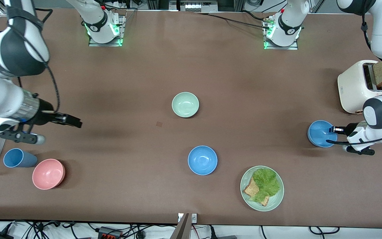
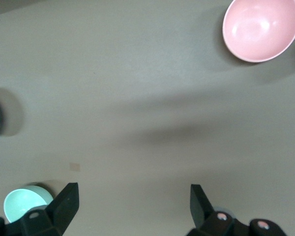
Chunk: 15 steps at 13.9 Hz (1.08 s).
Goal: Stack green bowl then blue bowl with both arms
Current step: 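Withdraw the right gripper while the left gripper lifts the blue bowl, then carry the blue bowl with the left gripper over the green bowl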
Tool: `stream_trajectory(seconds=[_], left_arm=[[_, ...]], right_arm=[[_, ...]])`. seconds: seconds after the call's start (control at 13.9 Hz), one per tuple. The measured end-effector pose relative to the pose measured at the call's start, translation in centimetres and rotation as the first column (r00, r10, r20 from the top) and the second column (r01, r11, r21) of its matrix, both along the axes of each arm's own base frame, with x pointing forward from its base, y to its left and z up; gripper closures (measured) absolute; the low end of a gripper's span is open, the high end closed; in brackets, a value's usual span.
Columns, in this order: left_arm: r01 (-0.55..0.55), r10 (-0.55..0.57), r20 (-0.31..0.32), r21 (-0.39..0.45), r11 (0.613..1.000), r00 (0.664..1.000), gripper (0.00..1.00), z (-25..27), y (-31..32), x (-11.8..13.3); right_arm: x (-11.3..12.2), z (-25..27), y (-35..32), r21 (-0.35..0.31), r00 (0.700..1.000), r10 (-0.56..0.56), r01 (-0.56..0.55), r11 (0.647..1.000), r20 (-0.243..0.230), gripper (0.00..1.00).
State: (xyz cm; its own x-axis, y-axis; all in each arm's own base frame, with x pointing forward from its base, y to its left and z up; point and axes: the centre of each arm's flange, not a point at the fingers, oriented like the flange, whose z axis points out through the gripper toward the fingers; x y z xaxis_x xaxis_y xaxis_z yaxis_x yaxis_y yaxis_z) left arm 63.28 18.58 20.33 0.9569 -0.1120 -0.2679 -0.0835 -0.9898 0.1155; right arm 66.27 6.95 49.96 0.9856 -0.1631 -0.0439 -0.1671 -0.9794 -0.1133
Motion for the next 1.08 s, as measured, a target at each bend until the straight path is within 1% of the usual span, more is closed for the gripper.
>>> stream_trajectory(seconds=[0.07, 0.22, 0.29, 0.43, 0.65, 0.79, 0.86, 1.01, 1.08], left_arm=[[0.003, -0.003, 0.001, -0.001, 1.0, 1.0, 0.86, 0.0, -0.2, 0.1], [0.031, -0.031, 0.009, -0.009, 0.999, 0.999, 0.95, 0.3, -0.7, 0.4], [0.052, -0.052, 0.015, -0.015, 0.999, 0.999, 0.95, 0.4, -0.9, 0.6], [0.082, -0.081, 0.017, -0.027, 0.996, 0.997, 0.95, 0.4, -1.5, 0.8], [0.101, -0.102, -0.01, -0.061, 0.993, 0.995, 0.95, 1.0, -3.1, 1.0], [0.109, -0.112, -0.033, -0.083, 0.991, 0.993, 0.95, 2.3, -3.8, 1.2], [0.115, -0.119, -0.039, -0.092, 0.989, 0.992, 0.95, 3.1, -4.2, 1.4], [0.129, -0.134, -0.04, -0.117, 0.985, 0.99, 0.95, 5.1, -5.7, 1.8], [0.121, -0.129, -0.044, -0.147, 0.982, 0.991, 0.95, 6.2, -6.8, 1.8]], right_arm=[[0.0, 0.7, -1.2, -0.004, 1.0, 0.011, -0.011, 1.0, 0.014, 0.0], [-0.3, 2.3, -4.0, -0.024, 0.999, 0.025, -0.024, 0.999, 0.046, 0.0], [-0.6, 3.2, -5.7, -0.036, 0.998, 0.036, -0.034, 0.999, 0.054, 0.0], [-1.7, 4.9, -8.7, -0.053, 0.997, 0.06, -0.057, 0.997, 0.052, 0.0], [-2.9, 6.9, -11.3, -0.067, 0.994, 0.095, -0.091, 0.994, 0.062, 0.0], [-3.1, 7.4, -11.7, -0.074, 0.992, 0.11, -0.105, 0.992, 0.067, 0.0], [-3.3, 7.6, -11.7, -0.086, 0.991, 0.116, -0.11, 0.99, 0.064, 0.0], [-4.0, 7.9, -11.9, -0.119, 0.992, 0.125, -0.12, 0.986, 0.033, 0.0], [-4.4, 7.9, -11.9, -0.128, 0.992, 0.127, -0.123, 0.984, 0.023, 0.0]])
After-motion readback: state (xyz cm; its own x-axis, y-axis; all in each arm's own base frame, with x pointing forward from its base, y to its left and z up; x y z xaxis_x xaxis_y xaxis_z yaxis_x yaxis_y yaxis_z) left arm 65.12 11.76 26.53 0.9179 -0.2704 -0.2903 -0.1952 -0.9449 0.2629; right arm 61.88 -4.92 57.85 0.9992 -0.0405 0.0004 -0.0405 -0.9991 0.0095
